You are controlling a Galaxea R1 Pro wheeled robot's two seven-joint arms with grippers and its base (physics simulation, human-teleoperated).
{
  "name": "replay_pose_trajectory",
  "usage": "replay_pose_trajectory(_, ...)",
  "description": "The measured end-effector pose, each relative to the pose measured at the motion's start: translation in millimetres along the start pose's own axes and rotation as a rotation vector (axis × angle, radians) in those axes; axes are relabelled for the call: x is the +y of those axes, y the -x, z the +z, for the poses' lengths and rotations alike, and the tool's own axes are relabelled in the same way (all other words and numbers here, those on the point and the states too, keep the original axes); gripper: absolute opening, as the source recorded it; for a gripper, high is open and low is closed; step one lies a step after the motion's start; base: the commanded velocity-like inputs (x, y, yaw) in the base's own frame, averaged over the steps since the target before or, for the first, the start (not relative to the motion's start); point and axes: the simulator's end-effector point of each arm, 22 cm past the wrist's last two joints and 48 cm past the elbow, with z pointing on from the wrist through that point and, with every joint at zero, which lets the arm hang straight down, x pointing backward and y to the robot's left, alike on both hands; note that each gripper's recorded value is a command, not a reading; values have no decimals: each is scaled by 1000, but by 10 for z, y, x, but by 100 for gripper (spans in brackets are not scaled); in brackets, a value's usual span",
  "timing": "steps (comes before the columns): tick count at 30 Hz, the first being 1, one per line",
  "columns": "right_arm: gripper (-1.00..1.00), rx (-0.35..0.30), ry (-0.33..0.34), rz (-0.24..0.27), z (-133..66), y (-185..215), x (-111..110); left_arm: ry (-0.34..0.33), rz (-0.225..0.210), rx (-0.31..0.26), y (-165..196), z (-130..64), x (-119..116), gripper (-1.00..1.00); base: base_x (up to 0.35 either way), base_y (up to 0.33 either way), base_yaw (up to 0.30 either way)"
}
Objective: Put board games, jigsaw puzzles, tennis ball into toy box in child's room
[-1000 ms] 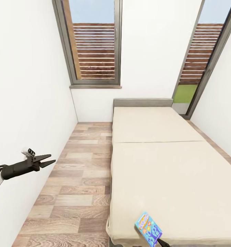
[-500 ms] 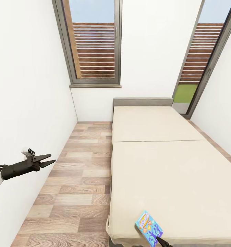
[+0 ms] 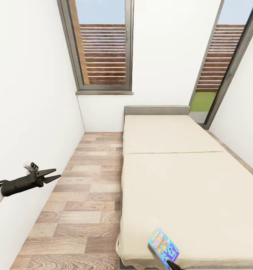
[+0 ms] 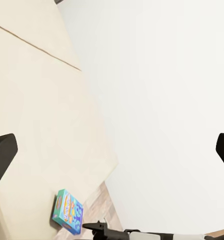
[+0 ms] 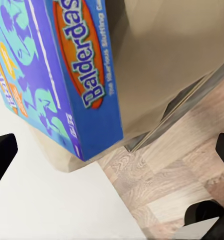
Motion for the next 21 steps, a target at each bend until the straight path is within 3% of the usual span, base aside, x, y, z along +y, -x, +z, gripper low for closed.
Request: replay_pose_trajectory(21, 100, 26, -2, -18, 32, -76, -6, 0, 1, 0, -7, -3, 15, 100, 0, 0, 0)
